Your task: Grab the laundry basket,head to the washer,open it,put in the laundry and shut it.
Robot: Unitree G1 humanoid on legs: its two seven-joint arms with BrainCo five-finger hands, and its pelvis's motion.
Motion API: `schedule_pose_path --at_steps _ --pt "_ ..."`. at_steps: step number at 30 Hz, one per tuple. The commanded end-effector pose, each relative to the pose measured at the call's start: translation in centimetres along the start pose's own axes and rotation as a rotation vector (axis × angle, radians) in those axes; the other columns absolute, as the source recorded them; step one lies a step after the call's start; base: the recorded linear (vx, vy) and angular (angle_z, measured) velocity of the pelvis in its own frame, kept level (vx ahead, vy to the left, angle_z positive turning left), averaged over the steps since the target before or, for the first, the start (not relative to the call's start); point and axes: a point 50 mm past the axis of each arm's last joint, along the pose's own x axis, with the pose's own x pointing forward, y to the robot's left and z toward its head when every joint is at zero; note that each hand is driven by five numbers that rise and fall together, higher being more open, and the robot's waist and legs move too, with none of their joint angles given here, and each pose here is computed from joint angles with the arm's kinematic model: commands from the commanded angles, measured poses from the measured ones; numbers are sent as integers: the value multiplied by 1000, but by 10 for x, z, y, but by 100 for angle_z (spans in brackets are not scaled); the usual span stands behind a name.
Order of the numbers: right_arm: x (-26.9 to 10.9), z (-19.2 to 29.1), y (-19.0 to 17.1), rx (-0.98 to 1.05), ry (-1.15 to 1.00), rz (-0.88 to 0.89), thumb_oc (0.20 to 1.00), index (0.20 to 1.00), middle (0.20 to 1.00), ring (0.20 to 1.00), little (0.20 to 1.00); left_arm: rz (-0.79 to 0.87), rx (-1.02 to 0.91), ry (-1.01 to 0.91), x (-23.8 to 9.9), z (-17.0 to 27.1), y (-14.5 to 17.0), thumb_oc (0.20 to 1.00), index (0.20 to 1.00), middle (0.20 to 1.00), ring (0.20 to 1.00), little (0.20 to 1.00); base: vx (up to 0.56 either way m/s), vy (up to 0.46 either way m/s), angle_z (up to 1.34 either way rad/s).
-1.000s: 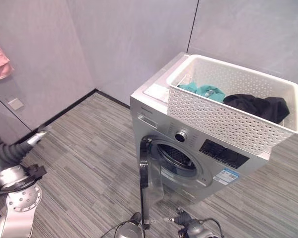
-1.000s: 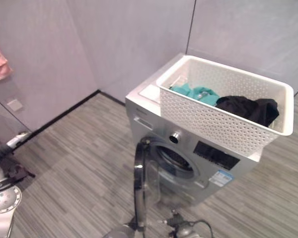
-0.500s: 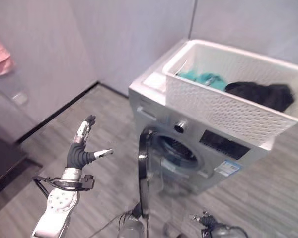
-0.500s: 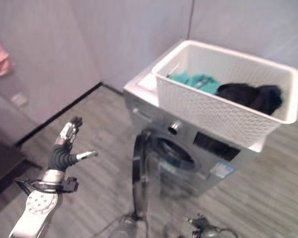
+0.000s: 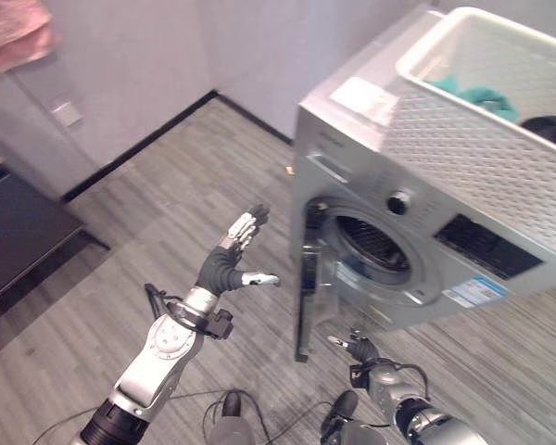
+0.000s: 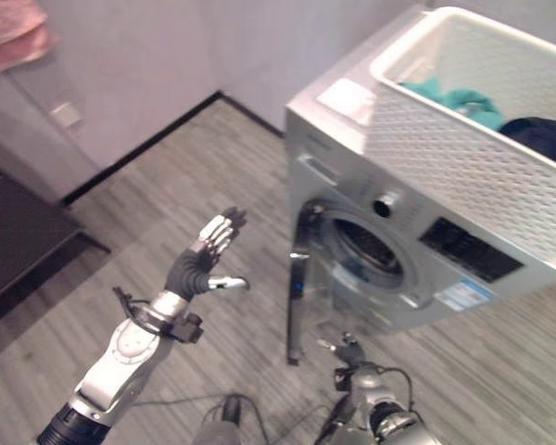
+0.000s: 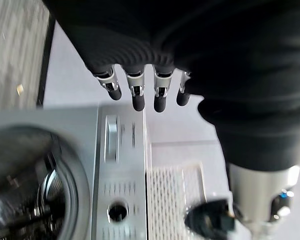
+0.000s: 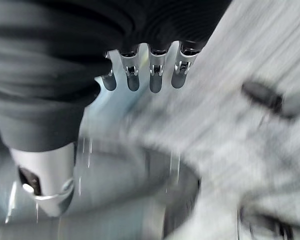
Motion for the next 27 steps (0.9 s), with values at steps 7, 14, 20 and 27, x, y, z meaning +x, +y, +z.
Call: schedule_pose_path --at_steps 7,14,20,27 --pt "6 49 45 93 -130 89 1000 1000 1000 1000 1000 -58 65 0 -19 7 -6 1000 1000 1000 1000 1000 -58 71 10" --pt "2 52 73 243 -138 169 1000 1000 1000 1000 1000 -187 -13 -71 -19 21 -24 1000 1000 1000 1000 1000 -13 4 16" --pt "-2 11 57 133 -53 160 1000 1000 1000 1000 1000 -233 59 -265 -3 54 -27 1000 1000 1000 1000 1000 48 -71 1" --pt "-21 -66 3 -60 161 112 1000 1000 1000 1000 1000 -361 -230 -366 15 69 -35 1000 1000 1000 1000 1000 83 -122 -36"
